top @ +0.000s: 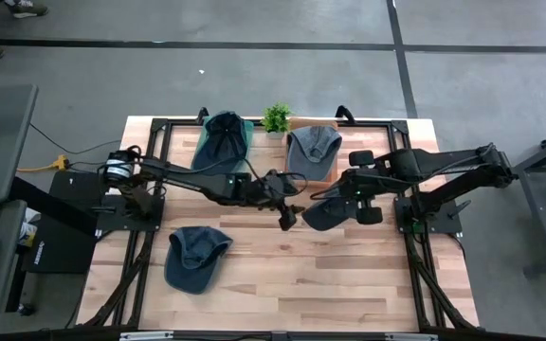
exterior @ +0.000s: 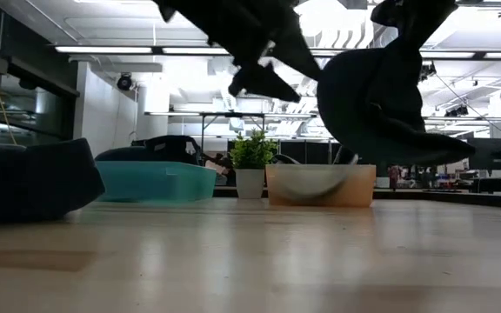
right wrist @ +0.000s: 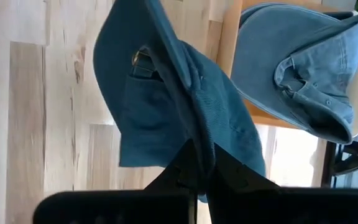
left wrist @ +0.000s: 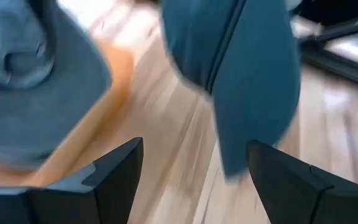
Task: Pick & Place hat
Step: Put the right dark gray cap into the green bin
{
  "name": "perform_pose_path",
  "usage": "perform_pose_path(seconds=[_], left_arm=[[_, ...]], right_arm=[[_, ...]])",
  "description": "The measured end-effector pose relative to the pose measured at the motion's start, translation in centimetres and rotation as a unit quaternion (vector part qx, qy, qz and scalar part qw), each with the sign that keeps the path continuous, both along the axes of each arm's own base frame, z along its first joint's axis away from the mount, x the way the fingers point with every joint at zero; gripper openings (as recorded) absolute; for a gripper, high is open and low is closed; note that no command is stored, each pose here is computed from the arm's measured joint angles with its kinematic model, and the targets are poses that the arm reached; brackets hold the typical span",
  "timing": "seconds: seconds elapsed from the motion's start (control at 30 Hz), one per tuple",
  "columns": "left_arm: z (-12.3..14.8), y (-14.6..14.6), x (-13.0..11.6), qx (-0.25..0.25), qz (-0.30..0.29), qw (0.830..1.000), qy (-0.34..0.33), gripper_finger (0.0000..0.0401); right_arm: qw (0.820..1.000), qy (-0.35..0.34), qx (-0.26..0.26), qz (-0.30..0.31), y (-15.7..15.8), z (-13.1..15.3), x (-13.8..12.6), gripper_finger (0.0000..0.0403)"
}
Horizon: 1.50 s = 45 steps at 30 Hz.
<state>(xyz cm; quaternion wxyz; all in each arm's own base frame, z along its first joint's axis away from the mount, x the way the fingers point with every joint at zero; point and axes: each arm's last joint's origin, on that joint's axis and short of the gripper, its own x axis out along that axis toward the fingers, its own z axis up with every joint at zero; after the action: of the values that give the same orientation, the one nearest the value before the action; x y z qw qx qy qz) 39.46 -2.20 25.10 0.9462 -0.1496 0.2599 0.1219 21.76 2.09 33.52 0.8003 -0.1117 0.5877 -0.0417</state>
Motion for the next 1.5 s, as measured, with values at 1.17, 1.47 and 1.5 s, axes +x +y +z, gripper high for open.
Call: perform_pose_path(seconds=[1.17,1.47,1.5], left_arm=[[1.1,-0.6,1.1,-0.031,-0.083,0.992,-0.086,0.0279],[1.1,-0.6,1.1,-0.032,-0.086,0.992,-0.087,0.0279],[1.1,-0.6,1.1,-0.032,-0.086,0.992,-0.087,0.0279]], right_arm=[[0.999,-0.027,-0.015,0.015,-0.2,0.2,0.6,0.0002],[0.997,-0.064,-0.007,0.034,-0.1,0.5,1.3,0.0002],[0.997,-0.071,-0.006,0.036,0.0,0.6,1.4,0.0002]])
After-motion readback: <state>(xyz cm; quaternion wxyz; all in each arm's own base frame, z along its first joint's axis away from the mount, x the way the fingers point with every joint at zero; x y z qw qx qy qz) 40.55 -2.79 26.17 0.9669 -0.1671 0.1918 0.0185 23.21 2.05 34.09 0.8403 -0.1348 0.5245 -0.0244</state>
